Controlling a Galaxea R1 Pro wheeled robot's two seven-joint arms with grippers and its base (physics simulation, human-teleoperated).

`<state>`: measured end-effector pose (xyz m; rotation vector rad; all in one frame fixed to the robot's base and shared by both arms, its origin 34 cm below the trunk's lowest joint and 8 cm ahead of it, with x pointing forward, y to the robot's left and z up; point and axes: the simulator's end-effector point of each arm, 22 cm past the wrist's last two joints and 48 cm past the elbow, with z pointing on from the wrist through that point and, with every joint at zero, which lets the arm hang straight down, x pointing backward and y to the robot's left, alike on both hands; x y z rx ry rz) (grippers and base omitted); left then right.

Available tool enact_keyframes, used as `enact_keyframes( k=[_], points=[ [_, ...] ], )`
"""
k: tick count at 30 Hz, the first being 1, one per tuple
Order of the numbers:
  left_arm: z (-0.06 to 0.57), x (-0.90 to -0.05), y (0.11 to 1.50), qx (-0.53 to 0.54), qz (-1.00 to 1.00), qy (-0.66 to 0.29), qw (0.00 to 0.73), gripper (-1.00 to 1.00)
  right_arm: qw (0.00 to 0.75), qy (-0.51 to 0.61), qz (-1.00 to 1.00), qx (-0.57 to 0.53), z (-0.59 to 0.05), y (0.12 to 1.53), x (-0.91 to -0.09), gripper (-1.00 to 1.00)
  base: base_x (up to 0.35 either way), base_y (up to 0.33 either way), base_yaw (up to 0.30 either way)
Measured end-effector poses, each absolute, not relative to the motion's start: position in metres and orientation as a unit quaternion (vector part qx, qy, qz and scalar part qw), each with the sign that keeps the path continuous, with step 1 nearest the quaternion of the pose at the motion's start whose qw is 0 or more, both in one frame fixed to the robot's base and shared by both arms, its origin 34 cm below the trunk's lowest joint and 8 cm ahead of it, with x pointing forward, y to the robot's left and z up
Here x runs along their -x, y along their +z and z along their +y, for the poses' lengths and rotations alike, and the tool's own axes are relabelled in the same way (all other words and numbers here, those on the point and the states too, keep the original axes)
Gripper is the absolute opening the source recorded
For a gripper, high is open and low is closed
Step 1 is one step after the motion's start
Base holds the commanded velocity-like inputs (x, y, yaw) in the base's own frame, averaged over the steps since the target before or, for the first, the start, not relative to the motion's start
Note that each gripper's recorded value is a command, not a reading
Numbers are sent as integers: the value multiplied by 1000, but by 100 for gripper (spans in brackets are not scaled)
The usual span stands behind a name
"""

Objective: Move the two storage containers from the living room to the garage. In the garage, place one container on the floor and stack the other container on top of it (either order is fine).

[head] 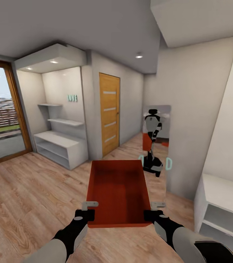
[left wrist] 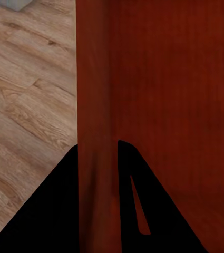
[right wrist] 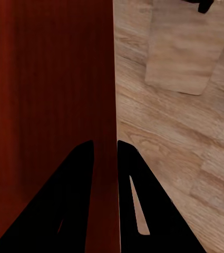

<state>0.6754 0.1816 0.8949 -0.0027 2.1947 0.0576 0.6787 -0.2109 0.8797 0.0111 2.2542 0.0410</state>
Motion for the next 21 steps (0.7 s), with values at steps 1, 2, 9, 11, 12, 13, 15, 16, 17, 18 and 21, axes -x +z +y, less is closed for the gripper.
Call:
enact_keyframes(
  k=[1,2,9,11,12,13,15,16,17,18,21],
  points=[
    [182,-675,895,1,890,23,456,-100,429,16,903,-4,-211,880,-679,-100,322,0,0],
    [182,-675,895,1,890,23,456,-100,429,16,903,-4,-211,880,-679,-100,322,0,0],
    [182,-675,895,1,890,23,456,-100,429,17,903,-4,-210,880,-679,-100,322,0,14],
    [182,-676,895,1,890,23,456,-100,429,17,903,-5,-210,880,-679,-100,322,0,148],
    [182,-675,895,1,890,23,456,-100,429,17,903,-5,-210,880,-679,-100,322,0,212],
    [182,-676,895,1,890,23,456,-100,429,17,903,-5,-210,880,-679,-100,322,0,235],
    [182,-676,895,1,890,23,456,-100,429,17,903,-5,-211,880,-679,-100,322,0,263],
    [182,-676,895,1,890,24,456,-100,430,17,903,-5,-211,880,-679,-100,322,0,272],
    [182,-676,895,1,890,23,456,-100,430,17,903,-5,-211,880,-679,-100,322,0,273],
    [182,-676,895,1,890,24,456,-100,430,17,903,-5,-211,880,-679,-100,322,0,274],
    [182,-676,895,1,890,24,456,-100,430,17,903,-5,-211,880,-679,-100,322,0,275]
  ],
)
